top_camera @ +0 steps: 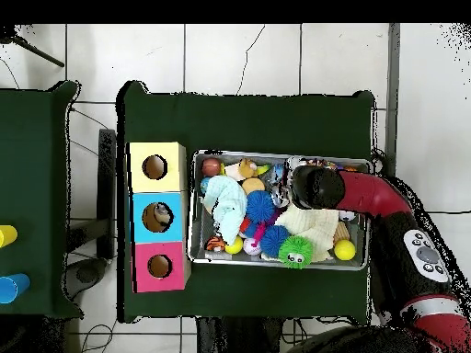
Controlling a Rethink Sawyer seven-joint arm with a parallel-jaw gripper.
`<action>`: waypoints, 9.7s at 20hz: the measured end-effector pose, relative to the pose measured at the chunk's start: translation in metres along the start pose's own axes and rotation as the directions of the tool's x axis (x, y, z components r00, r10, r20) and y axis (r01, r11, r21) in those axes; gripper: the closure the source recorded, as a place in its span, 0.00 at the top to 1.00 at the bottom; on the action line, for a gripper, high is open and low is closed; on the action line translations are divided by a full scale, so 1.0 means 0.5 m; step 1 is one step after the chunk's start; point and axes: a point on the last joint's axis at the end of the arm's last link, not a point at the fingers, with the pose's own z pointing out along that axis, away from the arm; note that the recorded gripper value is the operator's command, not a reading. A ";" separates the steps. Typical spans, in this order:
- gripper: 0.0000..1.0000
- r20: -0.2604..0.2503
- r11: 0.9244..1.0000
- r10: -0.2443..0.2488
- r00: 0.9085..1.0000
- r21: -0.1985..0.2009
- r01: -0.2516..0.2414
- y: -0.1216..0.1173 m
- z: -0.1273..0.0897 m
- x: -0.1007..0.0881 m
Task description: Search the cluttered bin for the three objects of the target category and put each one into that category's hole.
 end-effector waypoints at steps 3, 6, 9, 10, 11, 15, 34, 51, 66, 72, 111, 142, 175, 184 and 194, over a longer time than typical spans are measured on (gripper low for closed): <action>1.00 0.002 1.000 0.006 1.000 -0.005 -0.006 -0.004 0.001 -0.001; 1.00 0.004 1.000 0.008 1.000 -0.008 -0.008 -0.004 0.002 -0.002; 1.00 0.009 1.000 0.010 1.000 -0.010 -0.010 -0.004 0.003 -0.003; 1.00 0.012 1.000 0.011 1.000 -0.010 -0.011 -0.004 0.004 -0.004; 1.00 0.019 1.000 0.013 1.000 -0.012 -0.012 -0.003 0.006 -0.004; 1.00 0.024 1.000 0.023 0.999 -0.016 -0.023 -0.003 0.006 -0.002; 1.00 0.090 0.997 0.078 0.993 -0.030 -0.075 0.006 0.014 0.020; 1.00 0.205 0.982 0.181 0.962 -0.090 -0.166 0.035 0.030 0.052; 1.00 0.183 0.986 0.165 0.969 -0.034 -0.162 0.051 0.030 0.074; 1.00 0.007 0.995 0.083 0.997 0.053 -0.083 0.083 -0.019 0.078; 1.00 0.163 0.974 0.210 0.964 0.047 -0.220 0.091 -0.076 -0.051; 1.00 0.065 0.966 0.238 0.969 0.086 -0.243 0.125 -0.166 -0.070; 1.00 0.141 0.929 0.359 0.923 0.038 -0.367 0.129 -0.054 -0.056; 1.00 0.141 0.926 0.366 0.920 0.044 -0.375 0.131 -0.042 -0.048; 1.00 0.137 0.920 0.381 0.914 0.038 -0.390 0.128 -0.041 -0.050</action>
